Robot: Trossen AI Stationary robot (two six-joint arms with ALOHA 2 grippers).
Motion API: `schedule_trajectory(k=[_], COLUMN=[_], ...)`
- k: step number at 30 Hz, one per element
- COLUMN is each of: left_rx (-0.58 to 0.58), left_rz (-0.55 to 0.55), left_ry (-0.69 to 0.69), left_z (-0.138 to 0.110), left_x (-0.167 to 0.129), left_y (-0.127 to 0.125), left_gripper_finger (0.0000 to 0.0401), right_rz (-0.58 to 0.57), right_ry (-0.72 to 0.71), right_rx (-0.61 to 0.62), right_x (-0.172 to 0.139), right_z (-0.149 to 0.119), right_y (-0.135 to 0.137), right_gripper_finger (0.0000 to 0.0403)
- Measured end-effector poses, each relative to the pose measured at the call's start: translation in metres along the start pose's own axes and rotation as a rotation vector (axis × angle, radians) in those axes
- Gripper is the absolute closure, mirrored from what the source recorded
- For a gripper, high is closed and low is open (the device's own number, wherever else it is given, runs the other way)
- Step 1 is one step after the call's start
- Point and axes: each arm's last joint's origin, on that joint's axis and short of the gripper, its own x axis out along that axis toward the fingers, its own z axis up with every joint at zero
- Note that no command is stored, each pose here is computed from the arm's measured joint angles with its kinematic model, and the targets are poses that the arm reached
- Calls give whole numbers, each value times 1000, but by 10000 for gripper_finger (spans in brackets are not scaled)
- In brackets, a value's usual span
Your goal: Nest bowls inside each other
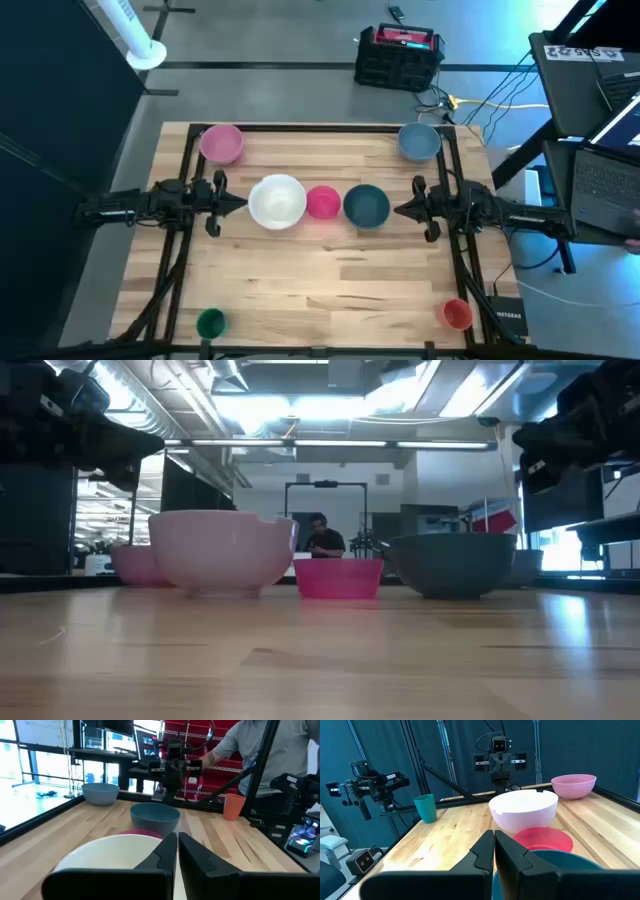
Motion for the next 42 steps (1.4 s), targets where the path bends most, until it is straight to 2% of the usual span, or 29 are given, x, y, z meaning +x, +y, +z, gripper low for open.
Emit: schedule_trajectory(k=[39, 42], left_rx=[0, 0], left_rz=[0, 0], left_ry=[0, 0], left_z=[0, 0], left_x=[0, 0], left_y=[0, 0], left_gripper_finger=[401, 401], right_rz=[0, -34], right_ry=[0, -12], right_rx=[-1, -138], right_x=[0, 0], right_z=[0, 1], right_y=[0, -1], right_gripper_finger=[402, 402])
